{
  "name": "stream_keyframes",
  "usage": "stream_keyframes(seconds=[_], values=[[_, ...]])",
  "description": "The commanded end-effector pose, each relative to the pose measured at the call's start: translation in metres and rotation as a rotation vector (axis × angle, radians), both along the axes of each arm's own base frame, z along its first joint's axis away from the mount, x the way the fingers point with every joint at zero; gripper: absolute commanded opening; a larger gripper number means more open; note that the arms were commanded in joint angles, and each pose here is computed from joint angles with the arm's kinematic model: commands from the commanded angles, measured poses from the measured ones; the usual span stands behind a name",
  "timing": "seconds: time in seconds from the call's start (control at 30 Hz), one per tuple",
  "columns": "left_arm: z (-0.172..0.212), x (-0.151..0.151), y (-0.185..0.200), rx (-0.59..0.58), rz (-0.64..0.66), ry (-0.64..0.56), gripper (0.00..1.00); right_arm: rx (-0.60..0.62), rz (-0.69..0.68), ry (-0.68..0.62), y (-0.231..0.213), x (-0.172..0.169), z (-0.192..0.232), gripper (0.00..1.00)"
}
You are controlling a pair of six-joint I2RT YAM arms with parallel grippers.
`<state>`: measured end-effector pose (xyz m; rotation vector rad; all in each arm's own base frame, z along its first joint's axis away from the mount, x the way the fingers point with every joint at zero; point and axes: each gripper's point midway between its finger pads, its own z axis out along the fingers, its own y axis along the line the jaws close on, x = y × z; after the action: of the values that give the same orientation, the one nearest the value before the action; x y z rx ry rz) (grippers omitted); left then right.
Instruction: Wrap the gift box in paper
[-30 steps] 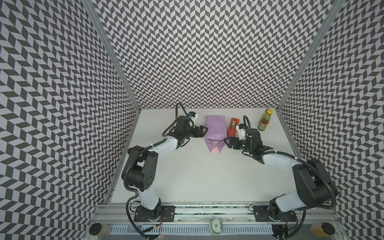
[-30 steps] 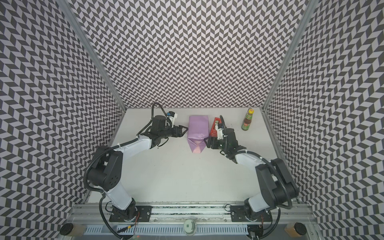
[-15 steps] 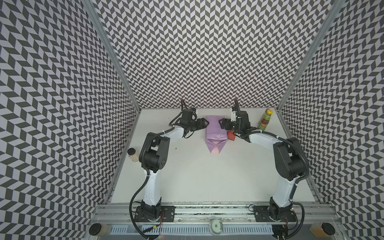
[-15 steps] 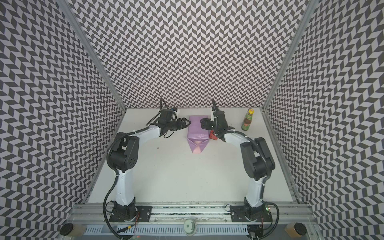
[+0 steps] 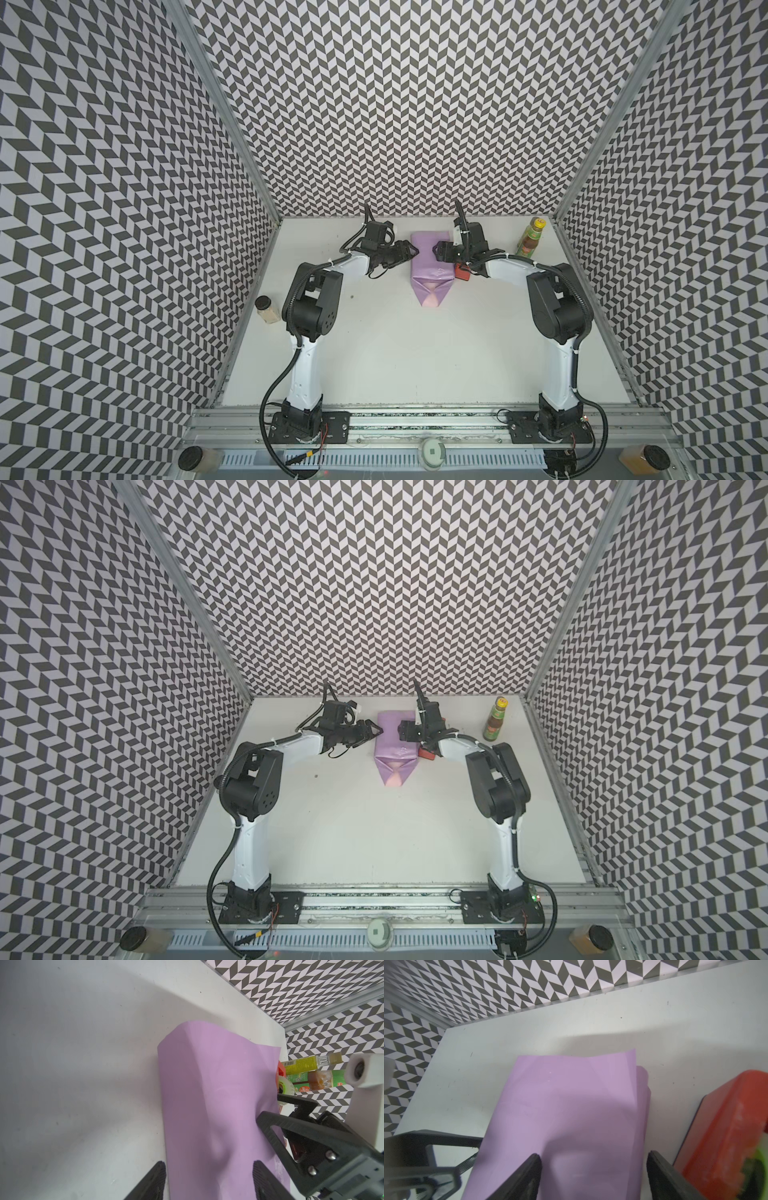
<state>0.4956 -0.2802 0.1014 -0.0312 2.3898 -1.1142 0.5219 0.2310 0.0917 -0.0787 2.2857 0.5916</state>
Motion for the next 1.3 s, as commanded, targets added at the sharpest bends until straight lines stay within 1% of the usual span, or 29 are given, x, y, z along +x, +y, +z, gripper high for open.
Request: stream_keyframes(seconds=[0.0,0.1,0.27,0.4,0.53,0.7,0.83,0.9,0.97,1.07,1.13,1.2,1.27], values=[[-0.003,-0.007,-0.009,-0.032,-0.034,0.018,0.66,0.037,0.08,-0.019,0.022,-0.008,0.009,0.78],[-0.001,-0.015,-0.009,-0.054,-0.041,0.032,0.64,0.084,0.115,-0.008,0.029,-0.02,0.013,0.77],[0.007,-0.035,-0.005,-0.084,-0.037,0.035,0.62,0.163,0.158,0.009,0.038,-0.044,0.022,0.76],[0.01,-0.058,0.002,-0.113,-0.029,0.045,0.61,0.218,0.188,0.023,0.048,-0.066,0.027,0.74],[0.004,-0.081,0.008,-0.138,-0.021,0.076,0.61,0.239,0.202,0.052,0.055,-0.089,0.023,0.74],[-0.004,-0.114,0.02,-0.126,-0.007,0.105,0.6,0.264,0.23,0.081,0.069,-0.124,0.021,0.73],[-0.006,-0.133,0.038,-0.094,0.024,0.1,0.64,0.273,0.239,0.074,0.072,-0.144,0.027,0.74],[-0.008,-0.135,0.047,-0.06,0.045,0.086,0.66,0.249,0.221,0.055,0.064,-0.143,0.031,0.77],[-0.007,-0.134,0.055,-0.028,0.055,0.072,0.7,0.188,0.188,0.022,0.048,-0.137,0.036,0.81],[0.0,-0.128,0.072,0.028,0.082,0.03,0.76,0.06,0.144,-0.027,0.02,-0.137,0.042,0.84],[0.011,-0.121,0.088,0.083,0.11,-0.034,0.79,-0.004,0.137,-0.045,0.005,-0.148,0.042,0.86],[0.028,-0.109,0.098,0.131,0.126,-0.109,0.81,-0.017,0.173,-0.042,0.001,-0.166,0.041,0.86],[0.049,-0.095,0.095,0.165,0.104,-0.175,0.8,-0.003,0.221,-0.039,0.002,-0.187,0.039,0.86]])
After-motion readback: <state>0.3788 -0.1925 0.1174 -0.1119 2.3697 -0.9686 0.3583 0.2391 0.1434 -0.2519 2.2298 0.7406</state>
